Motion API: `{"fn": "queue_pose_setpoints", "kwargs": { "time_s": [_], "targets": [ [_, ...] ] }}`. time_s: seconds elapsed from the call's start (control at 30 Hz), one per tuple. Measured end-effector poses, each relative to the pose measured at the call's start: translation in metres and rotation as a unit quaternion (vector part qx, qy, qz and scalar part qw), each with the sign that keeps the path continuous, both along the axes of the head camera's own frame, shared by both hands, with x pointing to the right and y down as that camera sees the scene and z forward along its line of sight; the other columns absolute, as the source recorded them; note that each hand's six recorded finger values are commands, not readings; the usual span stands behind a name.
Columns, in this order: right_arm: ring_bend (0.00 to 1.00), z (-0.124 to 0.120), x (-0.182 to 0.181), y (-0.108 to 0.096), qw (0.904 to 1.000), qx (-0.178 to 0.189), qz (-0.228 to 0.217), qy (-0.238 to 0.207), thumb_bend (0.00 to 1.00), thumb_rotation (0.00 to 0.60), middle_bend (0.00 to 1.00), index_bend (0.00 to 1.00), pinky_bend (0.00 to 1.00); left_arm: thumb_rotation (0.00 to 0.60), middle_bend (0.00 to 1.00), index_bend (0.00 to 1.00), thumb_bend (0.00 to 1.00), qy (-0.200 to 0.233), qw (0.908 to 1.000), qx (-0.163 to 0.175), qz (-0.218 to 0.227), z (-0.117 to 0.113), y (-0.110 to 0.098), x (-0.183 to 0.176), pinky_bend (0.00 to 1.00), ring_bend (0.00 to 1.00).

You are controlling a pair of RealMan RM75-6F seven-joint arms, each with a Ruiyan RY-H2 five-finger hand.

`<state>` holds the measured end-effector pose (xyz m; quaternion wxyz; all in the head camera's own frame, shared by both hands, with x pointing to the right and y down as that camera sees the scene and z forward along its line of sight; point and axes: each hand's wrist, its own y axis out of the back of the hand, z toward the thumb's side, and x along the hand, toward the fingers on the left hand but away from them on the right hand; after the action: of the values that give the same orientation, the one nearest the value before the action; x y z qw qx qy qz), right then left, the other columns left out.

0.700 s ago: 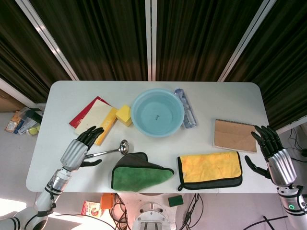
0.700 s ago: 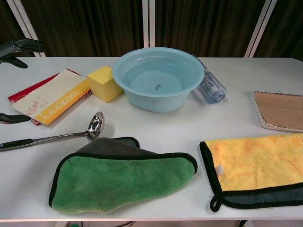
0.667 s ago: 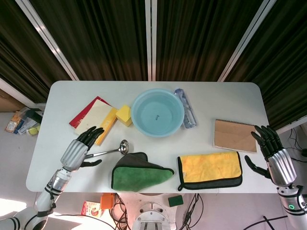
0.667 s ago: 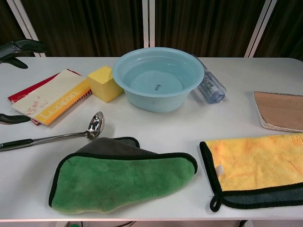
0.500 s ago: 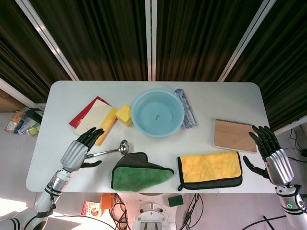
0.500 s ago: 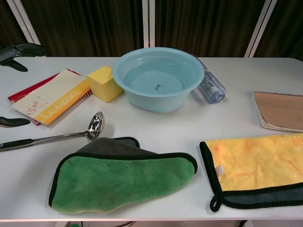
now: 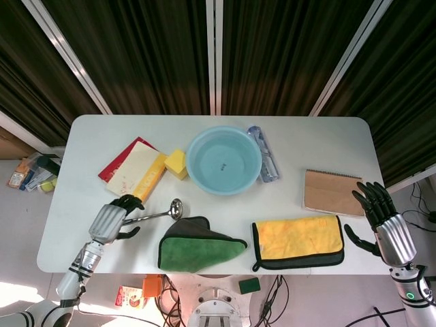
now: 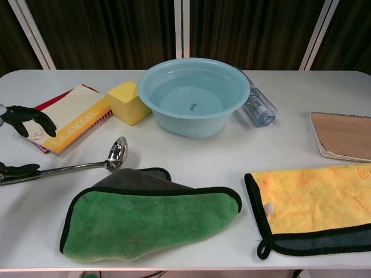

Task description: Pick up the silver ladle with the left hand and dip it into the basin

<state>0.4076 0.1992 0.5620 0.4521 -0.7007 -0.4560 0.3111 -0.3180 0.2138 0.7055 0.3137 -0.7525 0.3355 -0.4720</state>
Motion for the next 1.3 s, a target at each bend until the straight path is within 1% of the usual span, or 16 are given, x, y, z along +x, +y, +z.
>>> {"fn": "queue_pose_setpoints", "kwargs": {
  "time_s": [0.13, 0.23, 0.37, 0.47, 0.67, 0.77, 0.83, 0.93, 1.07, 1.3],
  "targets": [
    [0.0, -0.001, 0.0, 0.0, 1.0, 0.003, 0.0, 0.002, 0.34, 0.6, 0.0, 0.0, 0.0, 0.6, 0.31, 0.43, 0.22, -0.016, 0.9999, -0.006, 0.002, 0.014, 0.007, 0.002, 0.36, 0.2],
    [0.0, -0.001, 0.001, 0.0, 1.0, 0.003, 0.003, 0.002, 0.34, 0.6, 0.0, 0.0, 0.0, 0.6, 0.31, 0.45, 0.22, -0.033, 0.9994, -0.012, 0.004, 0.026, 0.013, 0.004, 0.36, 0.2],
    [0.0, -0.001, 0.003, -0.001, 1.0, 0.004, 0.007, 0.003, 0.34, 0.6, 0.0, 0.0, 0.0, 0.6, 0.31, 0.46, 0.24, -0.049, 0.9985, -0.023, 0.003, 0.041, 0.017, 0.008, 0.36, 0.19],
    [0.0, -0.002, 0.004, -0.001, 1.0, 0.004, 0.008, 0.003, 0.34, 0.6, 0.0, 0.0, 0.0, 0.6, 0.31, 0.46, 0.25, -0.057, 0.9981, -0.022, 0.001, 0.046, 0.015, 0.009, 0.35, 0.2],
    [0.0, -0.003, 0.006, -0.002, 0.9999, 0.006, 0.01, 0.002, 0.34, 0.6, 0.0, 0.0, 0.0, 0.6, 0.32, 0.46, 0.28, -0.067, 0.9976, -0.01, -0.009, 0.049, 0.008, 0.008, 0.35, 0.2],
    [0.0, -0.003, 0.007, -0.003, 0.9999, 0.005, 0.011, 0.002, 0.33, 0.6, 0.0, 0.0, 0.0, 0.598, 0.32, 0.47, 0.3, -0.074, 0.9971, -0.014, -0.01, 0.052, 0.007, 0.006, 0.35, 0.2],
    [0.0, -0.003, 0.008, -0.003, 0.9999, 0.005, 0.011, 0.001, 0.33, 0.6, 0.0, 0.0, 0.0, 0.585, 0.32, 0.47, 0.32, -0.078, 0.9967, -0.019, -0.008, 0.054, 0.007, 0.006, 0.35, 0.2],
    [0.0, -0.003, 0.008, -0.004, 0.9999, 0.007, 0.013, 0.001, 0.33, 0.6, 0.0, 0.0, 0.0, 0.575, 0.32, 0.47, 0.32, -0.086, 0.996, -0.024, -0.003, 0.056, 0.007, 0.006, 0.35, 0.2],
    [0.0, -0.003, 0.009, -0.005, 0.9998, 0.008, 0.016, 0.001, 0.33, 0.6, 0.0, 0.0, 0.0, 0.558, 0.31, 0.47, 0.32, -0.099, 0.9949, -0.019, 0.005, 0.058, 0.007, 0.006, 0.34, 0.2],
    [0.0, -0.002, 0.009, -0.005, 0.9998, 0.006, 0.017, 0.003, 0.34, 0.6, 0.0, 0.0, 0.0, 0.562, 0.31, 0.48, 0.33, -0.115, 0.9933, -0.007, 0.006, 0.06, 0.004, 0.005, 0.34, 0.2]
  ]
}}
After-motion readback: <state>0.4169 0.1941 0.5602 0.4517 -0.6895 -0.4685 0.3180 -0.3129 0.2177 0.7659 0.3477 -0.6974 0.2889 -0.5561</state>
